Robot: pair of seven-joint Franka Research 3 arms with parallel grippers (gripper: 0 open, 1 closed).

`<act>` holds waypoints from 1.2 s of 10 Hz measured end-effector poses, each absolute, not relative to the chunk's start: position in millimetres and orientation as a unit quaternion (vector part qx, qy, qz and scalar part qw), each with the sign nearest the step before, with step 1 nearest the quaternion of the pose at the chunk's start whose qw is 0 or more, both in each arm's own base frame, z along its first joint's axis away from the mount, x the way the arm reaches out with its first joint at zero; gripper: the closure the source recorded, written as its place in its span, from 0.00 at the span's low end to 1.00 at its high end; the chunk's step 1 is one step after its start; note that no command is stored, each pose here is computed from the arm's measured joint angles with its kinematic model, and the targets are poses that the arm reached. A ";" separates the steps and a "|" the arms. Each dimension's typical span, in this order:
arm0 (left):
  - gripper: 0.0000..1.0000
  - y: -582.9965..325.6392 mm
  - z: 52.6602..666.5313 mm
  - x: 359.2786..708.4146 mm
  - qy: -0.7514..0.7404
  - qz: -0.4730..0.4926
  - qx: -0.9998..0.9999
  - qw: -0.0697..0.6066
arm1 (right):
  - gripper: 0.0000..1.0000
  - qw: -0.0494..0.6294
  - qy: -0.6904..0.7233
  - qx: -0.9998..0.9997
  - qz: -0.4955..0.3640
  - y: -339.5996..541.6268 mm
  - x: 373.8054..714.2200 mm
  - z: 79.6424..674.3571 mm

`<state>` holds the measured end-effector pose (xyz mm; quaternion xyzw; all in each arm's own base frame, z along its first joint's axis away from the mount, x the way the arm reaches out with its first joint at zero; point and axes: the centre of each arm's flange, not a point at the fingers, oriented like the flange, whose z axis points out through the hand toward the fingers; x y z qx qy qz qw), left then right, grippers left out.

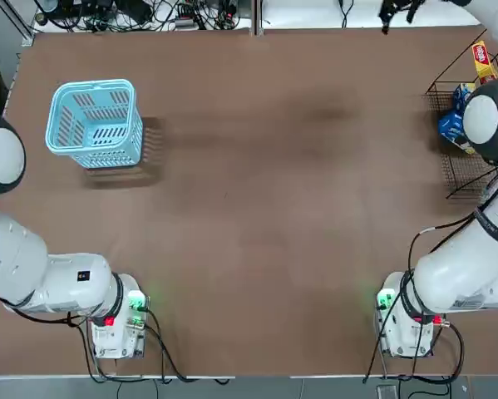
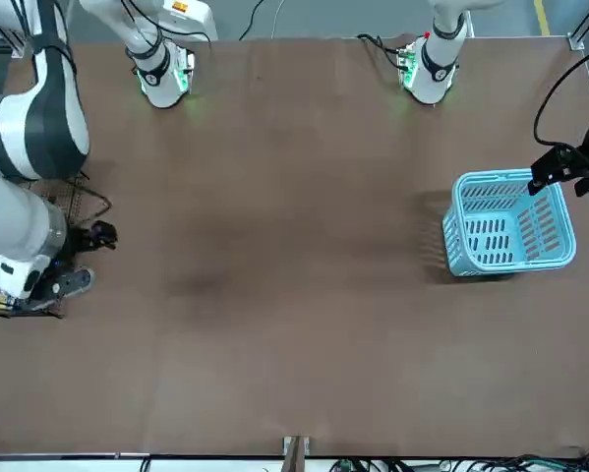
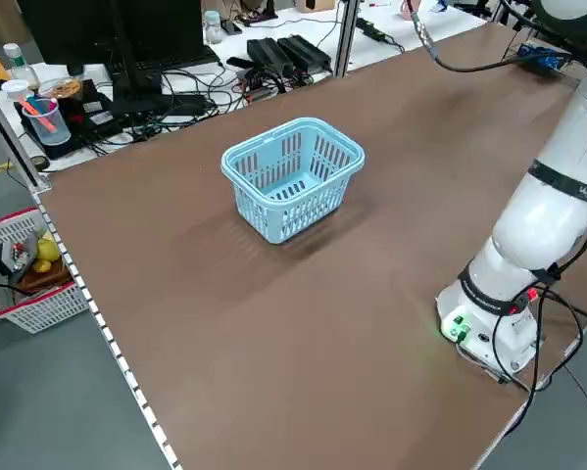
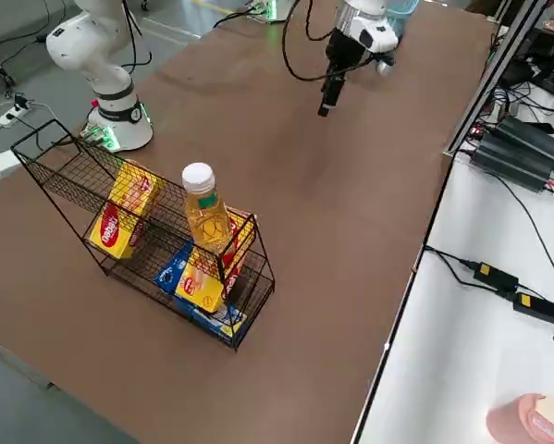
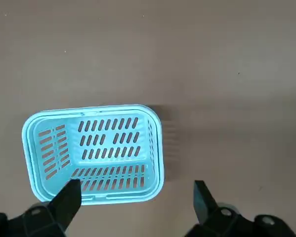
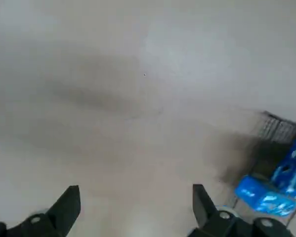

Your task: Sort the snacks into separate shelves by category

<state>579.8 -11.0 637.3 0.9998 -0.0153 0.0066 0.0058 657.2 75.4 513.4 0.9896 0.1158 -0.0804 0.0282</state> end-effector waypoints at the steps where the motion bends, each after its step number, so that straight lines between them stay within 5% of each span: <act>1: 0.00 -11.0 637.3 579.8 -0.015 0.007 1.000 0.006 | 0.00 0.026 0.097 0.992 -0.078 72.9 656.7 515.8; 5: 0.00 -10.9 637.4 579.8 -0.015 0.007 1.000 0.006 | 0.00 0.026 0.091 0.993 -0.070 62.9 656.7 523.7; 12: 0.00 -10.8 637.6 579.8 -0.015 0.007 1.000 0.006 | 0.00 0.020 -0.032 0.999 0.008 89.1 622.0 623.4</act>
